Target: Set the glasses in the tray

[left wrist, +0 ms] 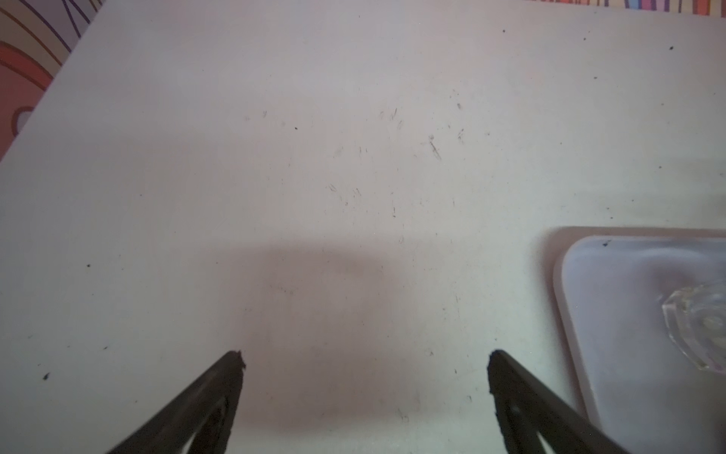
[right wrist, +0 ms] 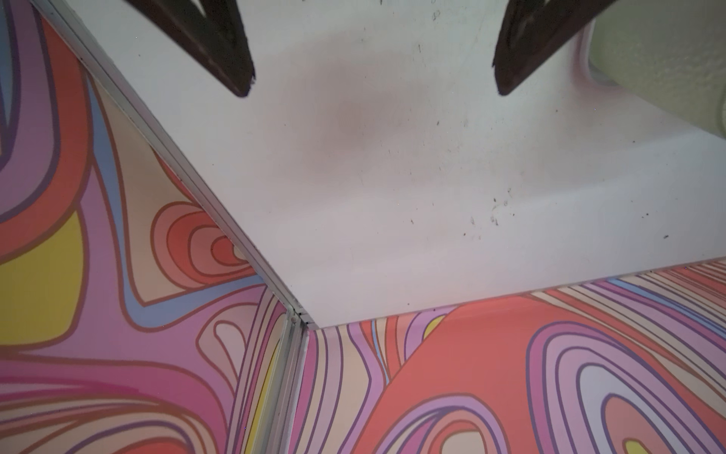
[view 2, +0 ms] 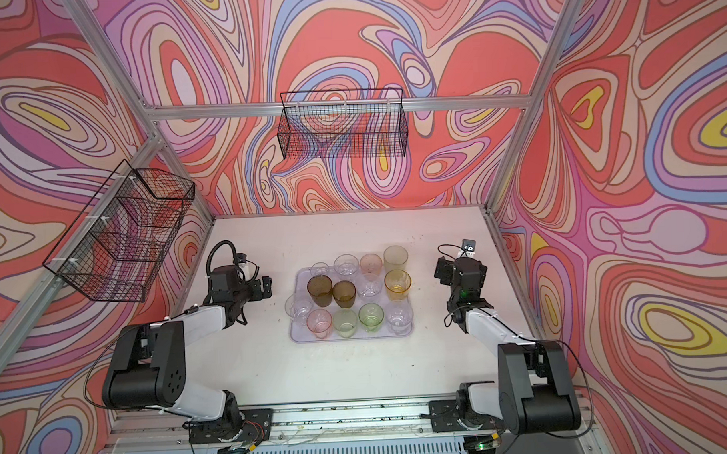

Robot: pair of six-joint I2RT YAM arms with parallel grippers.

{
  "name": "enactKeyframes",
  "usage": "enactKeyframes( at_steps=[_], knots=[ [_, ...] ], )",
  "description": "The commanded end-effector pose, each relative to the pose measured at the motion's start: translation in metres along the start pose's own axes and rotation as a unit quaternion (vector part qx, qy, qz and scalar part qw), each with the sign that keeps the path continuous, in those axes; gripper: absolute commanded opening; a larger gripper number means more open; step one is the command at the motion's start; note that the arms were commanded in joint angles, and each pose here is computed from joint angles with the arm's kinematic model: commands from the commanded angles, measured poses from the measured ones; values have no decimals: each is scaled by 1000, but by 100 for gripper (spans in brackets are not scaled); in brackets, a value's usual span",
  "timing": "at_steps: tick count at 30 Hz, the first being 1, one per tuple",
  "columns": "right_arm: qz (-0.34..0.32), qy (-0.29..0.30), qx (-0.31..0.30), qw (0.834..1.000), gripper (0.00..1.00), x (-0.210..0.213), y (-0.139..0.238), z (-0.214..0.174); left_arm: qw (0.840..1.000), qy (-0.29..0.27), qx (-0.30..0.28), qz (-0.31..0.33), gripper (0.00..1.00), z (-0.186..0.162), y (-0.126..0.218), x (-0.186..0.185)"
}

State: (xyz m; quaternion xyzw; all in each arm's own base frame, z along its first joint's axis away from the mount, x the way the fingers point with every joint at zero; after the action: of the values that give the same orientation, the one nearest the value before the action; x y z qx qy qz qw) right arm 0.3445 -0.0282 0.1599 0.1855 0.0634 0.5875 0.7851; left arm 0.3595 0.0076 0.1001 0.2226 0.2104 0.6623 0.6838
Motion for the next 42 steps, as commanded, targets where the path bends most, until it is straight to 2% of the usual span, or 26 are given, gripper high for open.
enactKeyframes(
  at_steps=[1,5,7,9,11,14,17,20,42],
  knots=[
    [15,-4,-60,998,98,1,-4,4,995,-10,-97,18,100,8,12,3],
    [38,4,-74,997,98,4,-7,-10,994,-15,-109,9,100,2,16,0],
    [52,7,-78,996,98,6,-9,-19,989,-12,-149,19,100,-4,17,2],
    [69,4,-90,994,99,9,-11,-23,992,2,-121,37,100,-6,18,7],
    [92,12,-92,991,98,15,-16,-28,989,0,-139,45,100,-3,16,8],
    [110,31,-58,992,98,25,-31,-36,991,-2,-124,47,100,-4,15,6],
    [99,32,-20,994,98,28,-48,-43,991,-18,-119,59,100,-4,15,2],
    [77,26,-32,996,98,22,-47,-44,989,-27,-128,63,100,-3,14,0],
    [78,24,-29,996,99,23,-49,-44,990,-27,-125,63,100,-3,14,0]
  ],
)
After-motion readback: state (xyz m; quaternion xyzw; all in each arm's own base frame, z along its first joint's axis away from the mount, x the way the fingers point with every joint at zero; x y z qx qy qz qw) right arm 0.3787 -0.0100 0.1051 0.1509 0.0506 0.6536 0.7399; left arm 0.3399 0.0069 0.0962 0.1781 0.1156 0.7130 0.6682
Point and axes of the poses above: each gripper's point midway between its finger pads, its own y axis back along the fingers, its own x axis along the line the jaws close on, z = x × y, the point moved 5 cm from there along y, back along the fingers, and after that the axes turned 6 degrees about -y, right-handed, at the moved point
